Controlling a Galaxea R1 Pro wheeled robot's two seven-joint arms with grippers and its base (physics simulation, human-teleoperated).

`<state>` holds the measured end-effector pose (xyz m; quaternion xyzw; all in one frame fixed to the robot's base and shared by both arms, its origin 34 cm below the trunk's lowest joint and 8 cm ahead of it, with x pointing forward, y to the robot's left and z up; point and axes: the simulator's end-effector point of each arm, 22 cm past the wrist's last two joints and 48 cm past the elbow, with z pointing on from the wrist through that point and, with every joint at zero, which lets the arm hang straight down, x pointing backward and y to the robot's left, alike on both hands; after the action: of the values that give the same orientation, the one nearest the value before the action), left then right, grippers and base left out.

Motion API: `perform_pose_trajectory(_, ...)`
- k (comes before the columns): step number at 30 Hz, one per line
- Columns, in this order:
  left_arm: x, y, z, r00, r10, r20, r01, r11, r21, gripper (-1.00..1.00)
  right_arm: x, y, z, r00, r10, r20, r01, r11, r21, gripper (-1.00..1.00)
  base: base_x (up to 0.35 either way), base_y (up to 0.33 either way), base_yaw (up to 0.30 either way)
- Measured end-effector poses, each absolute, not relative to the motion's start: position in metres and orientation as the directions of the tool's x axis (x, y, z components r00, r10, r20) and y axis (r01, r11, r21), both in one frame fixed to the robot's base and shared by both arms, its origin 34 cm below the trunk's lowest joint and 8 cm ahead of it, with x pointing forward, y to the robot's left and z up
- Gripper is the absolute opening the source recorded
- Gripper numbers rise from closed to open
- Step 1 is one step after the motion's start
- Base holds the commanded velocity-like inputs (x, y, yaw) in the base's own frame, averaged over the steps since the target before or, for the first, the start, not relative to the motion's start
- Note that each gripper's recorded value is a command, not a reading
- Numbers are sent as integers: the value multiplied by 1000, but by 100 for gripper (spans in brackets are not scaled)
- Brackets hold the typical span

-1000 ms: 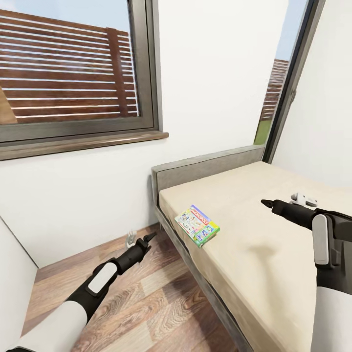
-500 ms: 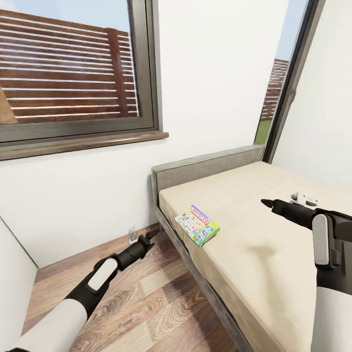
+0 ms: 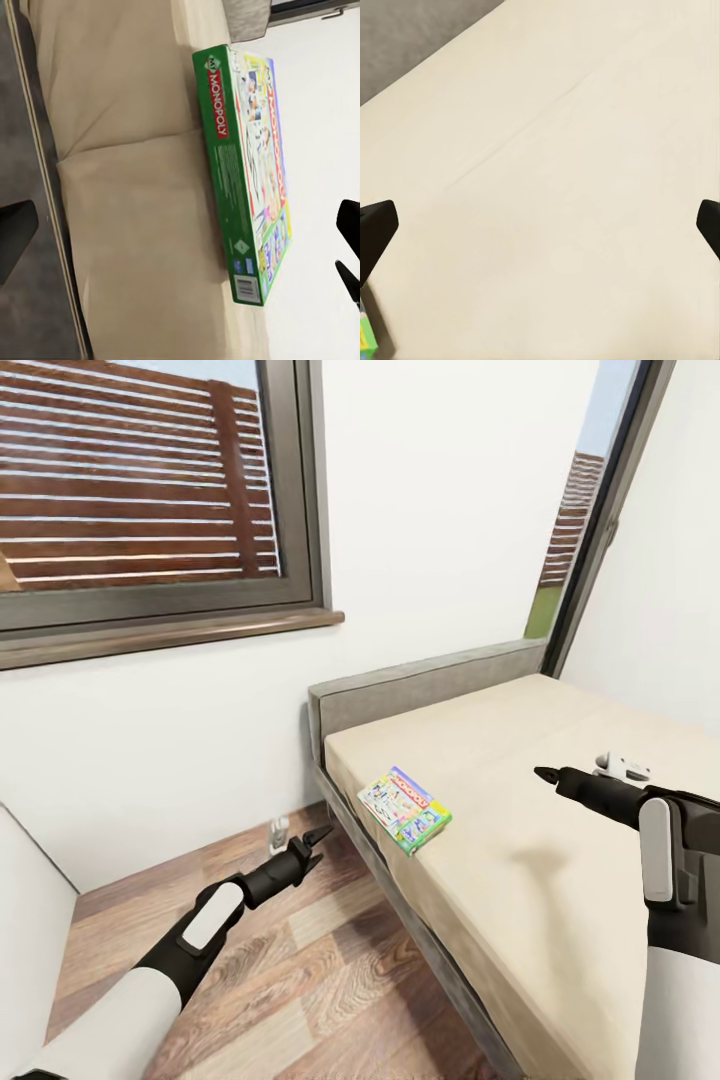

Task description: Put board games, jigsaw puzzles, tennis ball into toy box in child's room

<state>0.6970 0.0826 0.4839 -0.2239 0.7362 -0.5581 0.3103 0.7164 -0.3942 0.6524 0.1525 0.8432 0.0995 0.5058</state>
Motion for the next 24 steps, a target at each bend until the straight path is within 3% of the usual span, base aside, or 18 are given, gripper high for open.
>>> perform_pose_trajectory(24, 698, 79, 460, -717, -673, -183, -7, 270, -963, 100, 723, -396, 624, -470, 351, -810, 172, 936, 306, 100, 0, 0, -3)
